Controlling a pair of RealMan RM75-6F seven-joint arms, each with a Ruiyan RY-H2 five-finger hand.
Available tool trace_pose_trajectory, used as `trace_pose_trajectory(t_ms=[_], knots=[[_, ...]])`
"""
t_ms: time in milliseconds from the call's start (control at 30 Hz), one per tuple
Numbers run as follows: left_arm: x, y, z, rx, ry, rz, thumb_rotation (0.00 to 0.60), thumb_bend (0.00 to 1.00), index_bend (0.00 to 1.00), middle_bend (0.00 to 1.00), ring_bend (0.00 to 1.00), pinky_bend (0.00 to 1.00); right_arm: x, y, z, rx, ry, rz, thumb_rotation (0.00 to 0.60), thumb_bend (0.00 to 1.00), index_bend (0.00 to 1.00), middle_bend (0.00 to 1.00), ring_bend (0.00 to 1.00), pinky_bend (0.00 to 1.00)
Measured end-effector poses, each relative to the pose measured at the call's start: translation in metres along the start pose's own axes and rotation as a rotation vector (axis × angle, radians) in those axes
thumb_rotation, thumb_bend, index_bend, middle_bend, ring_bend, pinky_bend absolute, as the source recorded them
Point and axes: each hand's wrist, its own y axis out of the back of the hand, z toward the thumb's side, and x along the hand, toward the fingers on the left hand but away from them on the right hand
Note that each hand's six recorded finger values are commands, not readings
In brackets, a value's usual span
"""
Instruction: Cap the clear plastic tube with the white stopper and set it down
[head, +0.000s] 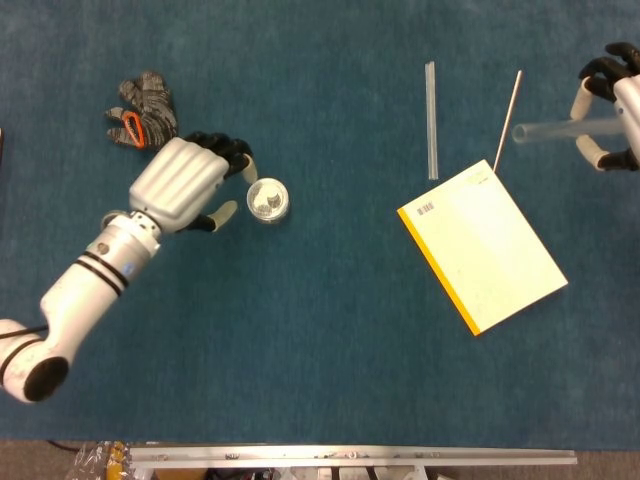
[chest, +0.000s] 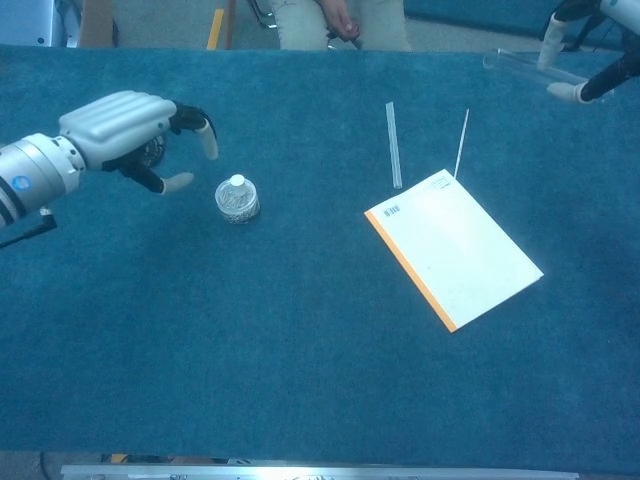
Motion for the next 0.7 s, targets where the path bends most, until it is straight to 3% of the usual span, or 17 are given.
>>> trace_pose_trajectory(t_ms=[700], knots=[[0.035,-0.027,0.020,0.051,-0.012,-0.036,0.600,0.35,0.35,0.23,0.20,0.24,0.005,0.004,-0.014,-0.009,-0.018,-0.009,0.600,0.28,0.59,0.31,0.13,0.24]])
